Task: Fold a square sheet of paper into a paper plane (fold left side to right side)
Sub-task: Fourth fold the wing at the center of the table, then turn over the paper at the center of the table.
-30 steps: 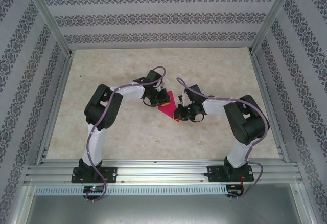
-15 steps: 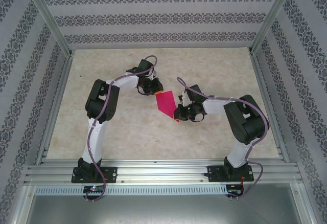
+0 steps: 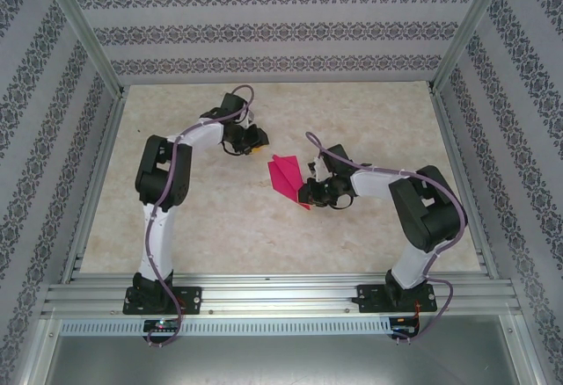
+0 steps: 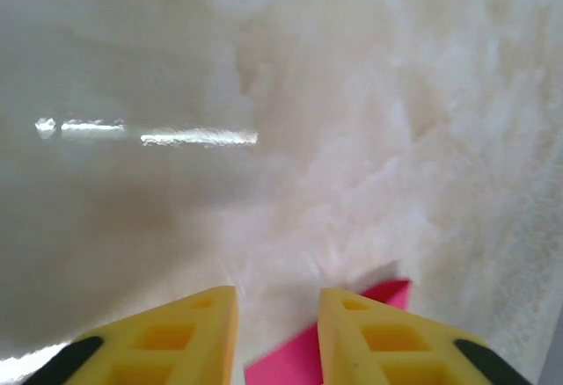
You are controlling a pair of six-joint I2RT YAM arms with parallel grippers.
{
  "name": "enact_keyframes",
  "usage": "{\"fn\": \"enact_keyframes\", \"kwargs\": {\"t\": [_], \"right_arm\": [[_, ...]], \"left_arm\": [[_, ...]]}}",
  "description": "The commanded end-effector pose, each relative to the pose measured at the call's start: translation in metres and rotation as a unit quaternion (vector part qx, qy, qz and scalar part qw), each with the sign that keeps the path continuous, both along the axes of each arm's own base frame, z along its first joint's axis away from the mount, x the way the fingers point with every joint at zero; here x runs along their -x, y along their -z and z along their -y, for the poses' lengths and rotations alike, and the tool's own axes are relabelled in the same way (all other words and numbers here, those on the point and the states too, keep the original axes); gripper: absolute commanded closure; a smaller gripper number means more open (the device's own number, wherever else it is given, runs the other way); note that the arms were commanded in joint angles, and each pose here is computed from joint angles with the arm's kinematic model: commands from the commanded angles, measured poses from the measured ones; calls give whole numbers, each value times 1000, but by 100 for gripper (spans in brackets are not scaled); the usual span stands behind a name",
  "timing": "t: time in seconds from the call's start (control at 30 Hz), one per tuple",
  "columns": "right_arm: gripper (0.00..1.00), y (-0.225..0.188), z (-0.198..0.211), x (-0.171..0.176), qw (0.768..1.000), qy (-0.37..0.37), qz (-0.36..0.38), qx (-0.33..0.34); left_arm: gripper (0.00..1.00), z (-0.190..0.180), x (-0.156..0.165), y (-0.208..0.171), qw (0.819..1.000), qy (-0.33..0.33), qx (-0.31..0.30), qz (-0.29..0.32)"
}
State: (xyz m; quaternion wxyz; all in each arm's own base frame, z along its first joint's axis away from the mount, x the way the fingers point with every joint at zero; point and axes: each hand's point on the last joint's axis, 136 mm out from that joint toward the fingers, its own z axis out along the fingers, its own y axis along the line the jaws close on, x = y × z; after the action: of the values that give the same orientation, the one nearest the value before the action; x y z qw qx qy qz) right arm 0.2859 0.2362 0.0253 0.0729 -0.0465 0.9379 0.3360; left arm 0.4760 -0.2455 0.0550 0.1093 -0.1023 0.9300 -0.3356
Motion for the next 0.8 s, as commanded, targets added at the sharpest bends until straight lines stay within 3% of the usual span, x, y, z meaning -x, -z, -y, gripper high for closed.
{"fn": "enact_keyframes", "kwargs": {"t": [0.0, 0.17, 0.37, 0.53, 0.77], "right_arm": [[72, -48, 4, -28, 997, 19, 78, -11], [60, -84, 34, -47, 986, 72, 151, -9], [52, -91, 61, -45, 978, 115, 175, -25], [47, -89, 69, -42, 973, 139, 177, -48], [44, -95, 76, -42, 969, 154, 183, -67]], "left_arm": [[63, -4, 9, -59, 998, 0, 27, 60], [53, 2, 45, -66, 996, -10, 70, 61], [51, 45, 76, -49, 991, 14, 125, 40], [52, 75, 81, -29, 989, 34, 140, 19], [55, 87, 80, -10, 991, 48, 122, -1]]}}
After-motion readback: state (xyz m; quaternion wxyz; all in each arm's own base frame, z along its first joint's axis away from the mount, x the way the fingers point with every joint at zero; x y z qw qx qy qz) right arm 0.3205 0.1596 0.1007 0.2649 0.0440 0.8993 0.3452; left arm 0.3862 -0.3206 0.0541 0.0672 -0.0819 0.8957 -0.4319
